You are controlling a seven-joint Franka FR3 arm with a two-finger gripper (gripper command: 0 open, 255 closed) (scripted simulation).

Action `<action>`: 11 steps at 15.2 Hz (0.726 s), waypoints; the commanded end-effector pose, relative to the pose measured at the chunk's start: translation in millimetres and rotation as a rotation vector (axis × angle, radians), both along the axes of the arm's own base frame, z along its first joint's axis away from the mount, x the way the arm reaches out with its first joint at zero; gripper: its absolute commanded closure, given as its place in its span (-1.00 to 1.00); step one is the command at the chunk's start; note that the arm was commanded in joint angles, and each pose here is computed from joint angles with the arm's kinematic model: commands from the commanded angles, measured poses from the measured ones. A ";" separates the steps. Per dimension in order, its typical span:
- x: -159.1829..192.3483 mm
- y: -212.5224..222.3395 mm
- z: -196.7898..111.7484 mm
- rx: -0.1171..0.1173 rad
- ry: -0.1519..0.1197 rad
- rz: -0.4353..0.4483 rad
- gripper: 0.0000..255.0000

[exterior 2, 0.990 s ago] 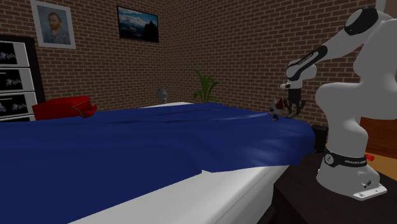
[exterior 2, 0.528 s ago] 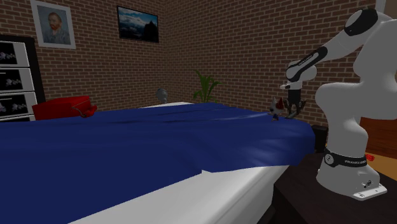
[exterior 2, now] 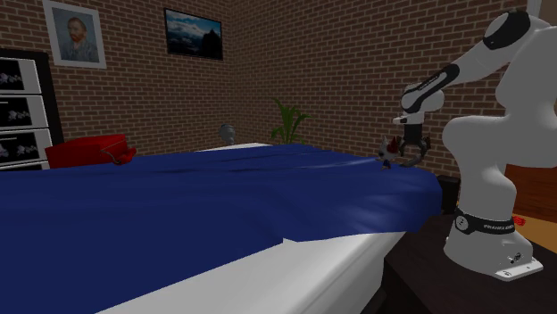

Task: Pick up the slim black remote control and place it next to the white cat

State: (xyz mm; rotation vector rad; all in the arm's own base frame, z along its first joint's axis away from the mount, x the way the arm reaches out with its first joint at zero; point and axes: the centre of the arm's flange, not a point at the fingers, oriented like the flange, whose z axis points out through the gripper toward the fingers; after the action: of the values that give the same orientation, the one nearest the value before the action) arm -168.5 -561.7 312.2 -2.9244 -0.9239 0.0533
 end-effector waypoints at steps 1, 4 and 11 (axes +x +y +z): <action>1.3 -1.1 19.5 0.000 0.000 0.000 -1.00; 2.6 -2.5 43.0 0.000 0.000 0.000 -1.00; 2.6 -2.5 42.9 0.000 0.000 0.000 -1.00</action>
State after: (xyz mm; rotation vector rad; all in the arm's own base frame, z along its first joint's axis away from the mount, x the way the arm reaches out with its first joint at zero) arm -165.9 -564.1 355.1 -2.9244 -0.9240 0.0531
